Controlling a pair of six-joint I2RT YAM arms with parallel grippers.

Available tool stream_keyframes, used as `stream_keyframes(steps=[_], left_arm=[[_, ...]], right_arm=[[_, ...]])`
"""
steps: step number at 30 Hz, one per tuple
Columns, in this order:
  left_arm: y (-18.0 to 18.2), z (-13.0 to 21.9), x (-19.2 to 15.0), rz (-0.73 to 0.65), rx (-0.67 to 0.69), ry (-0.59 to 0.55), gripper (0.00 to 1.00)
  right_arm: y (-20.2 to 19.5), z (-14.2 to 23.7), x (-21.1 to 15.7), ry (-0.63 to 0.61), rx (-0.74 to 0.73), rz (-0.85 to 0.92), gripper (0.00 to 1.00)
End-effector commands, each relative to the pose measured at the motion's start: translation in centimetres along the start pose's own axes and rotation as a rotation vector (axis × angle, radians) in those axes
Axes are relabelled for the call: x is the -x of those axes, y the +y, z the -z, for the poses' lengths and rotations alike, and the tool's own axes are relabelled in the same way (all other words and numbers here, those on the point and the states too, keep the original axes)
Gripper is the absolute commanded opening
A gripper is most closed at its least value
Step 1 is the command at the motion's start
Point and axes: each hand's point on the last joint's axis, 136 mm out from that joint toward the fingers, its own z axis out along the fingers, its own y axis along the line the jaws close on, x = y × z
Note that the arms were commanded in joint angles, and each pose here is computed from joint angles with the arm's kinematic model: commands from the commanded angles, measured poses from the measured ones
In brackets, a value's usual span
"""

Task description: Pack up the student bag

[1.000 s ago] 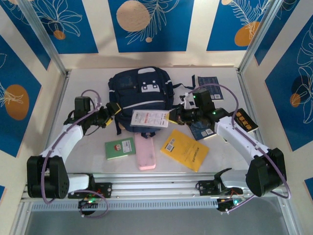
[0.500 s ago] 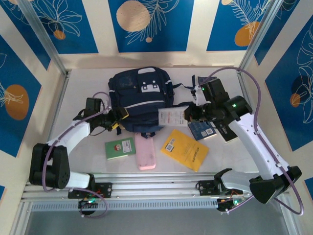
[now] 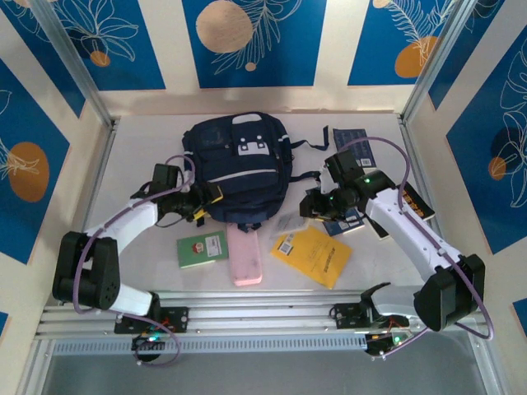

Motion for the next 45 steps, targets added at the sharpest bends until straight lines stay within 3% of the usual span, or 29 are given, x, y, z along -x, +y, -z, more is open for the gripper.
stream_keyframes(steps=[1,6,10,12,16,20,22,23,27,30,35,39,45], left_arm=[[0.1,-0.6,-0.6,-0.017,0.02,0.023,0.82],[-0.7,-0.1,0.0,-0.039,0.024,0.001,0.81],[-2.6,1.8,1.9,-0.149,0.082,-0.034,0.81],[-3.7,2.7,3.1,-0.221,0.122,-0.05,0.81],[-5.1,3.1,6.4,-0.35,0.201,-0.078,0.81],[-7.7,-0.1,8.3,-0.507,0.112,0.034,0.78],[-9.1,-2.3,8.8,-0.592,0.038,0.148,1.0],[-9.4,-3.2,8.9,-0.615,0.003,0.19,1.0],[-9.3,-6.4,10.3,-0.673,-0.033,0.244,1.0],[-9.2,-8.3,10.8,-0.638,-0.066,0.262,1.0],[-10.2,-10.0,8.2,-0.644,-0.188,0.326,1.0],[-9.9,-10.6,5.9,-0.655,-0.214,0.385,0.9],[-9.6,-10.1,4.3,-0.67,-0.224,0.373,0.7]], right_arm=[[1.1,-0.5,0.8,-0.024,0.102,-0.045,0.39],[0.1,-1.9,0.7,-0.011,0.15,-0.136,0.36],[-1.0,-1.8,0.8,-0.043,0.14,-0.19,0.08],[-1.9,-1.0,0.9,-0.08,0.104,-0.198,0.0],[-3.3,1.3,1.5,-0.176,0.055,-0.195,0.0],[-3.3,1.8,1.4,-0.19,0.08,-0.18,0.0],[-3.2,1.6,1.4,-0.185,0.095,-0.161,0.0],[-3.2,1.6,1.4,-0.187,0.099,-0.155,0.0],[-3.3,1.9,1.4,-0.196,0.108,-0.141,0.0],[-3.6,1.9,1.2,-0.194,0.118,-0.142,0.0],[-4.3,1.6,1.0,-0.203,0.107,-0.145,0.0],[-4.6,1.3,1.0,-0.214,0.109,-0.144,0.0],[-4.9,0.5,0.9,-0.202,0.117,-0.155,0.0]])
